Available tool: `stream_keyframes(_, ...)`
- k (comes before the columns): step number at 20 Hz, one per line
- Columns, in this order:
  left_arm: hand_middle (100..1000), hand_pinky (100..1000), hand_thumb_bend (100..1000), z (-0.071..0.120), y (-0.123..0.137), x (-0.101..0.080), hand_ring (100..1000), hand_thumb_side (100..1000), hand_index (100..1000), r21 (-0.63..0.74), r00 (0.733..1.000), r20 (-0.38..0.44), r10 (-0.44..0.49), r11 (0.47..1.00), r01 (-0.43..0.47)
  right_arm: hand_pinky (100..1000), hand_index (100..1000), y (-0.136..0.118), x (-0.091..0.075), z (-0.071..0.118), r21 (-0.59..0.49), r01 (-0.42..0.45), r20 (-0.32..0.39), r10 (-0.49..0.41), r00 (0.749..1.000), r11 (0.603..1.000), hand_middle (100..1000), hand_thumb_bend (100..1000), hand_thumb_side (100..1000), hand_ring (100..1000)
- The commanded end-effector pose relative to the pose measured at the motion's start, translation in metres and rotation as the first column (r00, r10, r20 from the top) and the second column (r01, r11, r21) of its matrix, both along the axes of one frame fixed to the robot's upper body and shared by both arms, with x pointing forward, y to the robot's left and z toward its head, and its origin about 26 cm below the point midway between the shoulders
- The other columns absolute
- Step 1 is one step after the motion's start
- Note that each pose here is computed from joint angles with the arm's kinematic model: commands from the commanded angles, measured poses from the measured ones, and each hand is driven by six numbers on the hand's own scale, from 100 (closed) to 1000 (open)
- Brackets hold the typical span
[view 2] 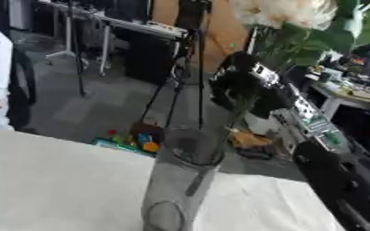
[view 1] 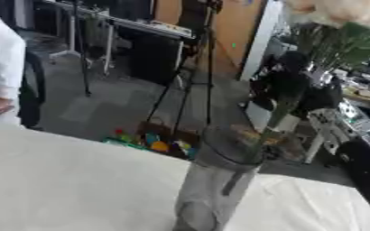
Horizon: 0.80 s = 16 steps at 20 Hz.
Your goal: Arrange flowers into the vase.
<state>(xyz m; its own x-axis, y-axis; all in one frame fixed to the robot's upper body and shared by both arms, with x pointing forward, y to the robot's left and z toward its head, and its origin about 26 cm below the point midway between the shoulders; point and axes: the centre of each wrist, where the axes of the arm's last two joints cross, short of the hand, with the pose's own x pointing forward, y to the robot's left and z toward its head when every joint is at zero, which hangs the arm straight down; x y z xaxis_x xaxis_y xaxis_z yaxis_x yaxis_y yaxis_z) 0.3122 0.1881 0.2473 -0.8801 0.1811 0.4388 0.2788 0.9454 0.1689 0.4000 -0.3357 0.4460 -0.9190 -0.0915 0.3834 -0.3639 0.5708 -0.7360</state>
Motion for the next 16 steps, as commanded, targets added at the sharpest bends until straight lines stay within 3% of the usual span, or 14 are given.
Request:
stream_keyframes(1, 875, 711, 332, 0.0084, 0.001, -0.003, 666, 985, 928, -0.001, 1.0, 0.031, -0.001, 1.0, 0.002, 100, 123, -0.0073, -0.009, 0.0141, -0.022, -0.012, 0.079, 0.014, 0.997, 1.0, 100, 100, 756, 298)
stream_keyframes(13, 875, 711, 331, 0.0087, 0.0009, -0.0029, 665, 988, 928, -0.008, 0.999, 0.032, 0.001, 1.0, -0.001, 100, 164, -0.0053, -0.0066, 0.0136, -0.002, -0.033, 0.077, 0.033, 0.996, 0.999, 100, 100, 770, 333)
stream_keyframes(16, 874, 711, 331, 0.009, 0.001, -0.0028, 665, 988, 928, -0.009, 0.999, 0.033, 0.002, 1.0, -0.002, 100, 222, -0.0037, -0.0063, 0.0138, 0.007, -0.05, 0.079, 0.049, 0.996, 0.999, 100, 100, 800, 378)
